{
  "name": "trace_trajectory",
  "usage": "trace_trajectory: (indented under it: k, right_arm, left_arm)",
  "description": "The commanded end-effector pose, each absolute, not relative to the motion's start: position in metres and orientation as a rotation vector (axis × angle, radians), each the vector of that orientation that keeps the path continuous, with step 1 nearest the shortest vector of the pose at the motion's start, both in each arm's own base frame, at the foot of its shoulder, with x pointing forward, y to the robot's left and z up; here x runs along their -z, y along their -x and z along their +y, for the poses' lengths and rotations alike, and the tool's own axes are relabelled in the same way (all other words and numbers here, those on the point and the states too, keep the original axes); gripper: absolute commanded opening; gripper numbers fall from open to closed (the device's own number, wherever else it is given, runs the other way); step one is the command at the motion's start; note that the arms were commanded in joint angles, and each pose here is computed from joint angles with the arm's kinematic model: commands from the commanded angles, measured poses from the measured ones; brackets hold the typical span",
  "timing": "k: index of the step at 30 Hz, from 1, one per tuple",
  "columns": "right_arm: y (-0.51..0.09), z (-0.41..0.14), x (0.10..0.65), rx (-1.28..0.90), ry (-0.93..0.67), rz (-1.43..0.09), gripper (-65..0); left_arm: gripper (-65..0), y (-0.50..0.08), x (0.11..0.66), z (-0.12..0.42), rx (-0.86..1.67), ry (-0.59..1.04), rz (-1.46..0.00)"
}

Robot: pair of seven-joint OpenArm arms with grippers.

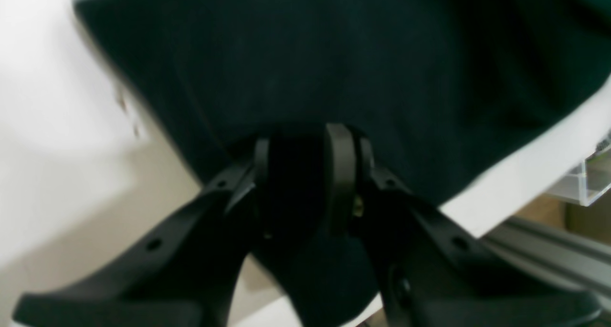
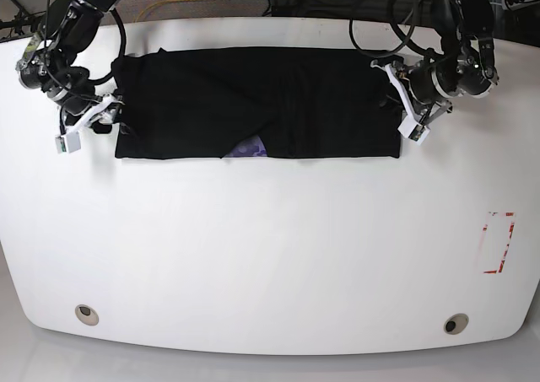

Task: Fold the T-shirt properly
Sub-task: 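Grasp the strip's ends with both grippers near the middle, then fold the strip ends toward each other with both grippers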

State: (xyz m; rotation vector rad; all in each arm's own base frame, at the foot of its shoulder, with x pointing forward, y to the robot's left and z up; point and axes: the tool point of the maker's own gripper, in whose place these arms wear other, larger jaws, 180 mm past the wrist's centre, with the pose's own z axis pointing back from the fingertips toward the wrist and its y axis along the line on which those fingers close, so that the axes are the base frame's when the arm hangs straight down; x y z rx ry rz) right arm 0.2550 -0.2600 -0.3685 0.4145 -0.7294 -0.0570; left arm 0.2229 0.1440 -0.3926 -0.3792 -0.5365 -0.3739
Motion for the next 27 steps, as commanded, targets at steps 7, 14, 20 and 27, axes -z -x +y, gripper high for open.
trace_trajectory:
  k: [7, 14, 20, 27]
  right_arm:
    - [-0.251, -0.273, 0.389, 0.151, -0.513, -0.694, -23.3]
    - [-0.245, -0.244, 0.404, 0.147, -0.579, -0.649, -23.3]
    - [-0.240, -0.203, 0.412, 0.079, -0.636, -0.608, -24.7]
    - [-0.241, -0.185, 0.406, 0.067, -0.657, -0.635, -57.4]
  left_arm:
    - [-52.6, -0.226, 0.401, 0.150, 0.337, 0.407, -0.550]
    - [-52.5, -0.225, 0.403, 0.151, 0.355, 0.405, -0.539]
    - [-52.5, -0.236, 0.375, 0.149, 0.412, 0.372, -0.619]
    - [-52.5, -0.234, 0.386, 0.151, 0.391, 0.376, -0.588]
